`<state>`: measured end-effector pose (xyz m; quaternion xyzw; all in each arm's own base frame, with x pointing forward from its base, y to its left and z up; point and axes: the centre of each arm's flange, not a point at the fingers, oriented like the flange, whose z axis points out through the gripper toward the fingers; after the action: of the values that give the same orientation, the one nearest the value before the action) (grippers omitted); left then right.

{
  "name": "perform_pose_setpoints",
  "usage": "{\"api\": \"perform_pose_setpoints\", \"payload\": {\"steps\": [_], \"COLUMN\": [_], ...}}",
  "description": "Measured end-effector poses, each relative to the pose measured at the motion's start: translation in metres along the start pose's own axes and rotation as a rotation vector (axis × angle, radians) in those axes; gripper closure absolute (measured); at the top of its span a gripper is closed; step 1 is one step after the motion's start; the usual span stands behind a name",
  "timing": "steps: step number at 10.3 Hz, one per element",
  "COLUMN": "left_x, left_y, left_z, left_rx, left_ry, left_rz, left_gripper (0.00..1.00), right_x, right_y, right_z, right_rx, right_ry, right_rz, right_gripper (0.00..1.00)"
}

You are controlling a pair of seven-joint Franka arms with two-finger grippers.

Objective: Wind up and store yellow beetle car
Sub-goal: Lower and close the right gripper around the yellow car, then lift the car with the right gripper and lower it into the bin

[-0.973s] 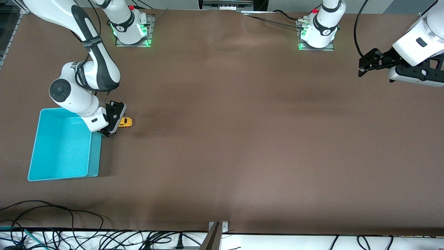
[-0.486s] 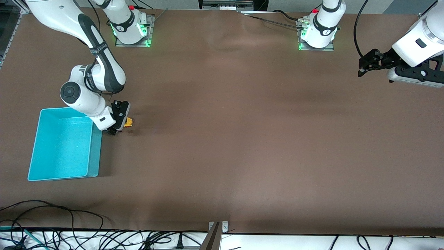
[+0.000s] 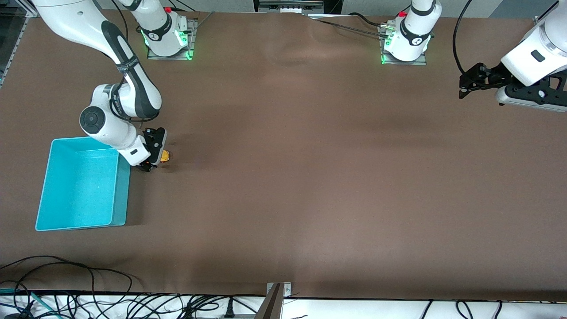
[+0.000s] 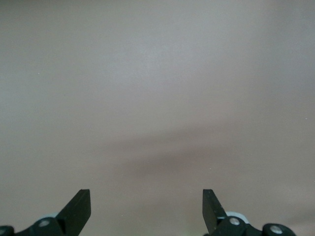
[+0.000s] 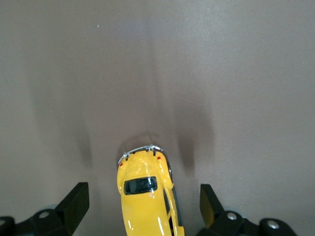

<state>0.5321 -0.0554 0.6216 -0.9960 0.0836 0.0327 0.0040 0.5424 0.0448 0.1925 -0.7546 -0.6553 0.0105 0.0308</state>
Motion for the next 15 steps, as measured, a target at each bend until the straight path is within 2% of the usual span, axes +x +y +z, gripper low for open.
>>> {"api": "perform_pose_setpoints", "payload": {"steps": [3,4,6,7,11,15], "left_x": [0.0,0.0,0.0,0.0,0.0,0.0], "left_y": [0.0,0.0,0.001,0.001,0.001,0.001], "left_z": [0.0,0.0,0.0,0.0,0.0,0.0], "left_rx": [0.0,0.0,0.0,0.0,0.0,0.0], "left_ry": [0.0,0.0,0.0,0.0,0.0,0.0], "left_rz": [0.001,0.001,0.003,0.003,0.003,0.003], "left_gripper": [0.0,0.0,0.0,0.0,0.0,0.0], "right_x": [-0.004,-0.004,-0.004,-0.004,0.0,0.02], "right_y": [0.001,0.001,0.001,0.002,0.016,0.054], "right_z": [0.006,0.006,0.006,0.005,-0.012,-0.077], "right_rx": [-0.005,-0.005,-0.006,-0.009,-0.041,0.017], "right_ry": [-0.001,-0.001,-0.001,-0.001,0.007,0.01], "right_rz": [-0.013,-0.015,-0.016,-0.017,-0.012,0.014], "right_gripper": [0.03,0.09,0.41,0.5,0.5,0.5]}}
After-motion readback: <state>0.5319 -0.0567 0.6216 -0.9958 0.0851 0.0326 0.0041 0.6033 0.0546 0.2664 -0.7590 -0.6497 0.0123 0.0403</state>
